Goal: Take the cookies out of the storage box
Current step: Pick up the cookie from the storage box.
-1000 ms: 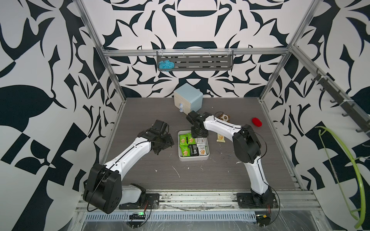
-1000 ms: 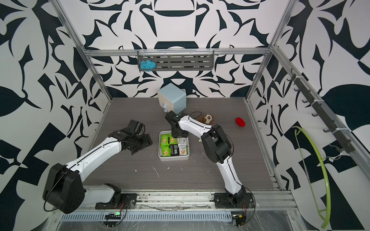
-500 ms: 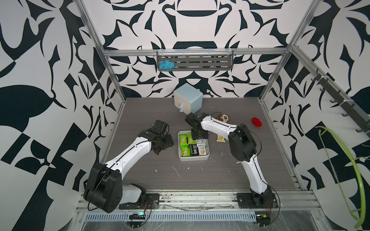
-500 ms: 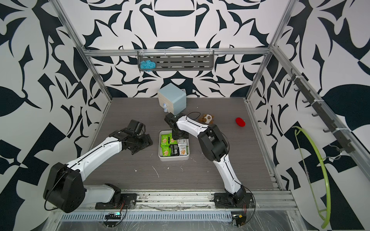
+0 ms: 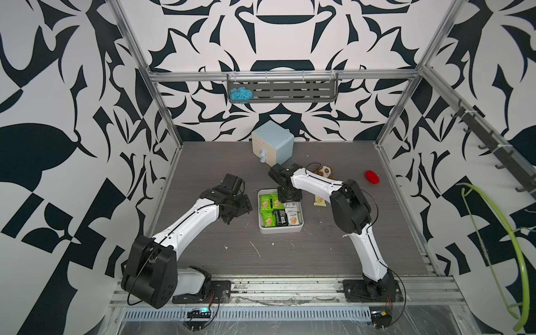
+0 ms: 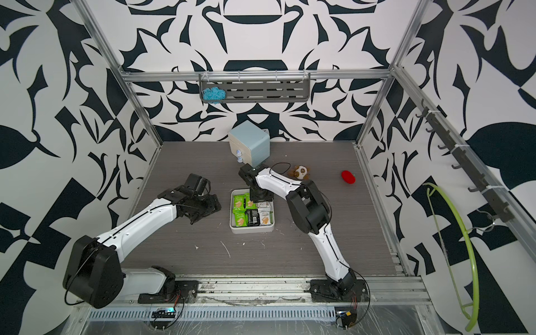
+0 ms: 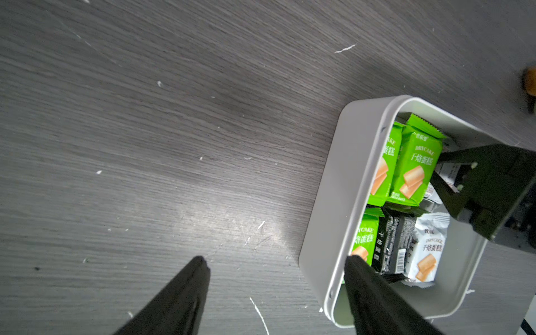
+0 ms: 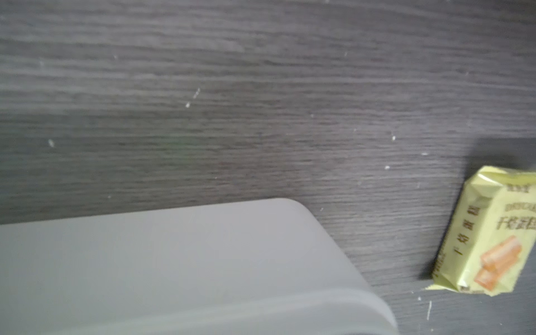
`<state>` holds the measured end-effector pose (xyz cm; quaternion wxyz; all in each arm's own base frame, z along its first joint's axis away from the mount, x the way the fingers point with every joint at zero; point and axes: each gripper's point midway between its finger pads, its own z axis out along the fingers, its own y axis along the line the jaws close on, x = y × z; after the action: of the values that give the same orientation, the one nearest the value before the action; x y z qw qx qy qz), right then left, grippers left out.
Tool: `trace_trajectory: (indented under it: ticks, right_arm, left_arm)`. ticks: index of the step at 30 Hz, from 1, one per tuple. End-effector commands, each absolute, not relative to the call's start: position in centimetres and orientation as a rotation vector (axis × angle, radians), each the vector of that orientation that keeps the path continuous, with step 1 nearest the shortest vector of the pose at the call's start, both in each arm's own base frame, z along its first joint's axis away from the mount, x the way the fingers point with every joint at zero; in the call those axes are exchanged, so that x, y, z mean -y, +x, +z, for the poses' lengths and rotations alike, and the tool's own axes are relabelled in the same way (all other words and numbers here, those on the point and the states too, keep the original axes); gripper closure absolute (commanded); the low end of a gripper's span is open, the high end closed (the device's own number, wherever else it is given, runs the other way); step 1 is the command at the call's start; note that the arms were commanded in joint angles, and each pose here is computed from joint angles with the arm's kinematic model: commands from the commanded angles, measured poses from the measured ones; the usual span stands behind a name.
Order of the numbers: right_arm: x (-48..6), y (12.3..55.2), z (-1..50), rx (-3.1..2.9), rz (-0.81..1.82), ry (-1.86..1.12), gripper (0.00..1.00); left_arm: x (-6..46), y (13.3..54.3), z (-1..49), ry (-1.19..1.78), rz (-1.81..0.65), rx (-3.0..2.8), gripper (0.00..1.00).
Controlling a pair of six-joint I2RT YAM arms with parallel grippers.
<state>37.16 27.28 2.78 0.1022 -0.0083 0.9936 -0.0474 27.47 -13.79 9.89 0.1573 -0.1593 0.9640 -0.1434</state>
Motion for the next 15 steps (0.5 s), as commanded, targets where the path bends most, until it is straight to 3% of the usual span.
trace_trajectory:
  ticks: [1,15]
  right_arm:
    - [-27.0,38.0,5.6,-2.868,-0.126,-0.01,0.58]
    - [-27.9,37.9,9.5,-2.825,0.005,-0.025,0.58]
  left_arm:
    - [13.7,27.7,10.3,-0.442,-0.403,-2.756,0.2]
    - [13.8,27.7,10.3,-0.515,-0.437,-2.733,0.2]
